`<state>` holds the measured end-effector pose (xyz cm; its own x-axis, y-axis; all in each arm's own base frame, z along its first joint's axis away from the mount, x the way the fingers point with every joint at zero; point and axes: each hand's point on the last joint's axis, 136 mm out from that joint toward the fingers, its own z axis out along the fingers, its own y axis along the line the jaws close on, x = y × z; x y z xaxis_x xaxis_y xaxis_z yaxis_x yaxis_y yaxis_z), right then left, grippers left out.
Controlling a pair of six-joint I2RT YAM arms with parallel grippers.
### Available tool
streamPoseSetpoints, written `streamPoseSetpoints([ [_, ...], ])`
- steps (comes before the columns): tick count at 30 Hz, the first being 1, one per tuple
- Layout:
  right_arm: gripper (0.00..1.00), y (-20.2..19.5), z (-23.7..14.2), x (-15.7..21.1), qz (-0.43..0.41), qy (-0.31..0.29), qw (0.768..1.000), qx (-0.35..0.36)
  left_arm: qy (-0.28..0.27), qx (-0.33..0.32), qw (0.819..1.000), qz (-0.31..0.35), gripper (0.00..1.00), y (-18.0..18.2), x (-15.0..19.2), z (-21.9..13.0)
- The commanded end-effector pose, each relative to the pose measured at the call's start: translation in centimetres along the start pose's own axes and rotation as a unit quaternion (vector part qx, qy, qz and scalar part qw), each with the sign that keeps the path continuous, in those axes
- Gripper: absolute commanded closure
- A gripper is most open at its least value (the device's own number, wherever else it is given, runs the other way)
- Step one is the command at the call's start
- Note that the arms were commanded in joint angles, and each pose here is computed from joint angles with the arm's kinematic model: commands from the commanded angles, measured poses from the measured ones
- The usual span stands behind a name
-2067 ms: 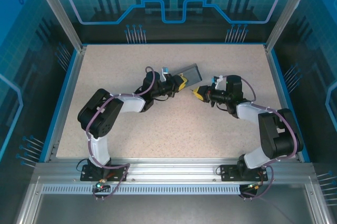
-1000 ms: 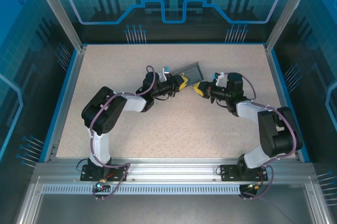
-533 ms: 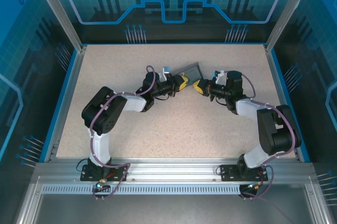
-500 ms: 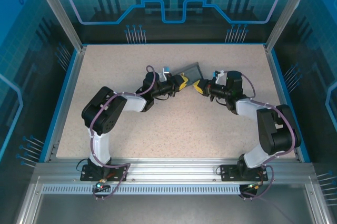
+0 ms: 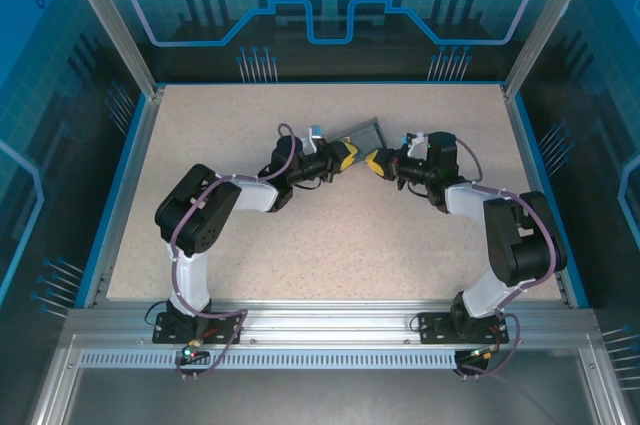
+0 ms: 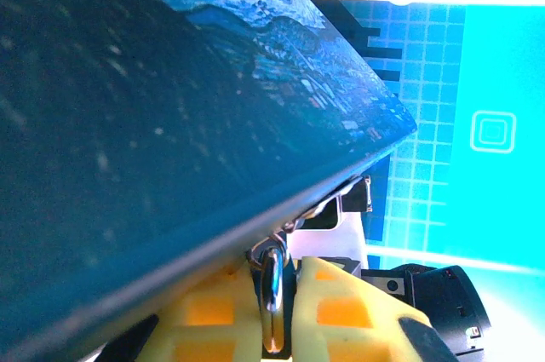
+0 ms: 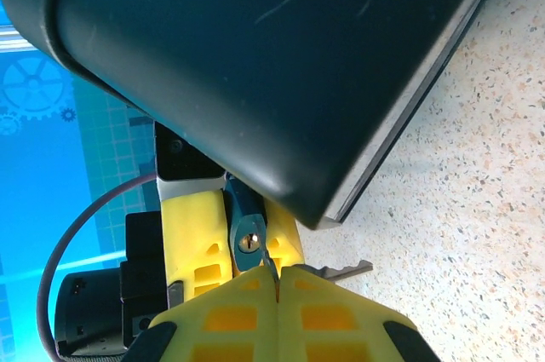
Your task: Unlock the padlock with the key
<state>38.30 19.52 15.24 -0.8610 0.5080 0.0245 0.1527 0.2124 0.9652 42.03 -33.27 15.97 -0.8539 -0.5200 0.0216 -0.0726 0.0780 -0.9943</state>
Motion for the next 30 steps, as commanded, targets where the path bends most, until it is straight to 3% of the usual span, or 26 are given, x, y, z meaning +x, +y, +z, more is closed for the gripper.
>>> streamPoseSetpoints([
  [1, 1.00, 1.3, 0.6, -0.3, -0.016, -0.002, 1.000, -0.014, 0.006, 0.053, 0.998, 0.023, 1.00, -3.3, -0.4, 0.3],
  [30, 1.00, 1.8, 1.7, 0.2, -0.024, 0.006, 1.000, -0.012, 0.011, 0.052, 0.998, 0.022, 1.00, -3.2, -0.2, 0.4],
])
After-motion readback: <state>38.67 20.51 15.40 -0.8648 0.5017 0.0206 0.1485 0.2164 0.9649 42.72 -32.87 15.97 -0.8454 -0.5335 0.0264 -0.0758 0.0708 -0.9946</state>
